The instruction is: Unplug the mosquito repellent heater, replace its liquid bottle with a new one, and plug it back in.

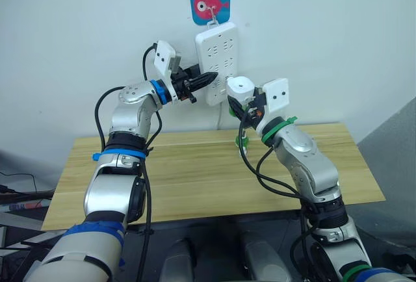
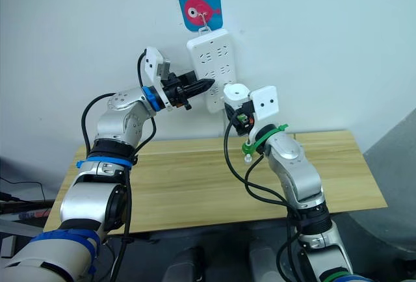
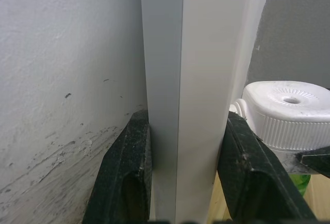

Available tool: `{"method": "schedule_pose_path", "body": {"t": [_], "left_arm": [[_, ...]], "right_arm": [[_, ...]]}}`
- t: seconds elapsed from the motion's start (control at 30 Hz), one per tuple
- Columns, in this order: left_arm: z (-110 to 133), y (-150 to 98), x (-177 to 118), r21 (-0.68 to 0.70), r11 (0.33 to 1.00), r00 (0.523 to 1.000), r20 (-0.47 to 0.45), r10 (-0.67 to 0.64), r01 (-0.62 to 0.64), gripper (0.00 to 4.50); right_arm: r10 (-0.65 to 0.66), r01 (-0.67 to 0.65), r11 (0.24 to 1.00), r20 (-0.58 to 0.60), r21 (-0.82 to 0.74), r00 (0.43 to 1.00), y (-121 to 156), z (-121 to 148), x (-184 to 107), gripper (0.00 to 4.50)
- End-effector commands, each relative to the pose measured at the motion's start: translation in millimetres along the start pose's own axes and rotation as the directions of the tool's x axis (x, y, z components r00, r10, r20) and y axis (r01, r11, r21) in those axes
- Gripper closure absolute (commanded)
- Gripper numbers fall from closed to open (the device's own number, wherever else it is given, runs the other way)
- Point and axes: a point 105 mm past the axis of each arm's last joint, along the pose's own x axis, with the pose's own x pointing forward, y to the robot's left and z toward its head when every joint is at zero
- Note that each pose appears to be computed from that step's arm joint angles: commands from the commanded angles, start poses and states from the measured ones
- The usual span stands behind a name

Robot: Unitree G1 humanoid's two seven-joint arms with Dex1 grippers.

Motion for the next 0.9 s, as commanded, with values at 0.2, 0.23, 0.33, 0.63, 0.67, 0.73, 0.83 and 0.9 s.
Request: {"method": "schedule_pose_path", "body": {"t": [0.2,0.23,0.33,0.63,0.67,0.73,0.83,0.9], "left_arm": [[12,5,-3,-0.012,0.999,0.999,0.039,0.038,-0.038,3.15],[12,4,-2,-0.013,0.999,0.999,0.039,0.032,-0.032,3.15],[11,0,-2,-0.024,1.000,0.999,0.037,0.014,-0.013,3.15],[10,-2,-4,-0.023,1.000,0.999,0.032,0.017,-0.016,3.15],[10,2,-6,-0.013,0.999,0.999,0.030,0.035,-0.035,3.15],[10,6,-8,-0.003,0.999,0.998,0.027,0.054,-0.054,3.15],[12,12,-13,0.013,0.996,0.996,0.034,0.087,-0.088,3.15],[15,18,-18,0.035,0.993,0.992,0.047,0.114,-0.116,3.15]], "right_arm": [[0.027,-0.028,0.999,0.041,0.031,0.999,6,16,18,1.49],[0.028,-0.030,0.999,0.037,0.031,0.999,5,15,21,1.49],[0.046,-0.047,0.998,0.027,0.030,0.999,6,14,28,1.49],[0.084,-0.086,0.995,0.027,0.059,0.996,5,16,39,1.50],[0.089,-0.091,0.994,0.034,0.066,0.995,5,18,36,1.50],[0.071,-0.074,0.995,0.042,0.060,0.997,1,20,32,1.15],[0.079,-0.079,0.996,0.025,0.031,0.997,0,18,22,0.16],[0.095,-0.095,0.996,0.003,0.001,0.996,4,16,12,0.07]]}}
